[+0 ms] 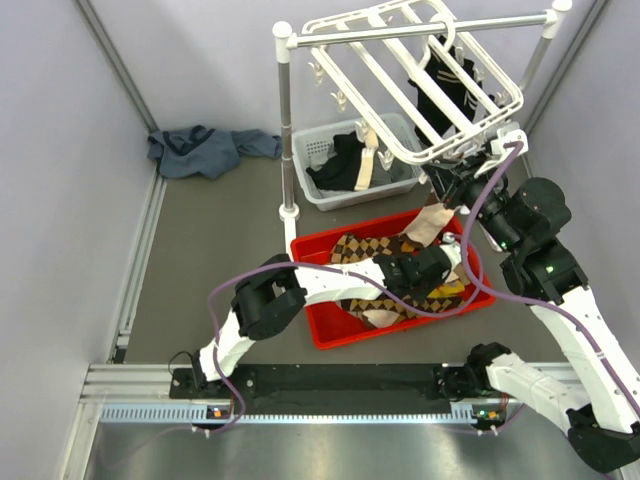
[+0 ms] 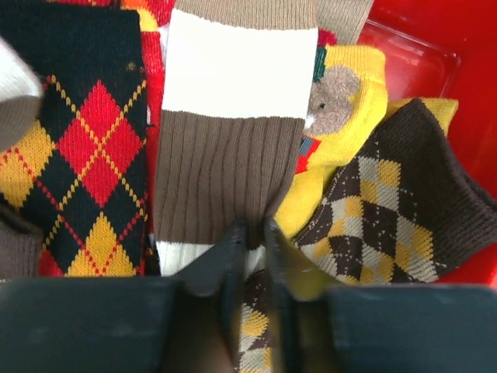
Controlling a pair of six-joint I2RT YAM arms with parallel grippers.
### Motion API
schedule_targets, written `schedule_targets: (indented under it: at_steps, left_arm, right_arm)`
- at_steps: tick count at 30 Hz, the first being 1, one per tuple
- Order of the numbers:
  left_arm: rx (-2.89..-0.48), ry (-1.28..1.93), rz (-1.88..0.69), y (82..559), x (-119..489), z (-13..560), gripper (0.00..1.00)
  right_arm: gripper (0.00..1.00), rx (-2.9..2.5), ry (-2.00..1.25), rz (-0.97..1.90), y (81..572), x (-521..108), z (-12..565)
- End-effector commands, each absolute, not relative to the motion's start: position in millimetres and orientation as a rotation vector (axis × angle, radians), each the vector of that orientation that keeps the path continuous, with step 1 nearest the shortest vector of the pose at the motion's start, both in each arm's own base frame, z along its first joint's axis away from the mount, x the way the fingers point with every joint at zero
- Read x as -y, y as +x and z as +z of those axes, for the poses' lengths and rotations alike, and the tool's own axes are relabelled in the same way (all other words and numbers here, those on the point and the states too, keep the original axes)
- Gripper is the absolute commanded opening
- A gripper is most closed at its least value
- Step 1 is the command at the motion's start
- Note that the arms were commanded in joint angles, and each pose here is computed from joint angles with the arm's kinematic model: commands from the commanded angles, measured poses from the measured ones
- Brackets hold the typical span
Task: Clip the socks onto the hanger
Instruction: Open the clamp at the hanger, then pick up the sock from the bin.
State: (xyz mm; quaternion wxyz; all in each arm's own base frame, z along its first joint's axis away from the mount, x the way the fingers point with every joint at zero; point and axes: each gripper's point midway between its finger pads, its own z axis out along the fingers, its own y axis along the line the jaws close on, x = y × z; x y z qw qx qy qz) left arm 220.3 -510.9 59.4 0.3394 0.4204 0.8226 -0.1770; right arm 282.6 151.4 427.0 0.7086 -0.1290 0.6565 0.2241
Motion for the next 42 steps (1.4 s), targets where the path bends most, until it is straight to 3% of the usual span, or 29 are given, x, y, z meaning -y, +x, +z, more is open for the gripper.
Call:
schedule_targets:
  at_steps: [1,4,17,24,30,35,42]
  left_arm:
    - [-2.137,1.065,-0.458,220.9,507.2,87.6,0.12]
    - [-2.135,1.065,-0.413,223.2,497.9,92.2,0.00]
    - [-2.143,1.168,-0.149,224.3,433.3,126.0,0.00]
    - [-2.258,1.294,-0.075,202.5,403.6,101.4,0.06]
    - [-2.330,1.340,-0.177,184.0,410.5,89.9,0.15]
    - [-2.245,1.302,-0.269,193.9,432.6,111.6,0.43]
    - [-2.211,1.214,-0.302,215.0,452.3,132.2,0.56]
  right_arm:
    - [0.02,-1.499,-0.241,0.404,291.1,-135.7,414.2]
    - [0.02,-1.499,-0.242,0.405,292.0,-136.4,413.1]
    - [0.02,-1.495,-0.244,0.401,290.3,-135.1,413.5]
    - [0.02,-1.497,-0.243,0.399,292.0,-135.6,411.6]
    - [0.02,-1.500,-0.243,0.399,292.7,-135.9,410.1]
    - [0.02,-1.500,-0.239,0.386,293.1,-133.9,410.1]
    - [0.02,-1.494,-0.229,0.369,292.8,-130.0,409.5]
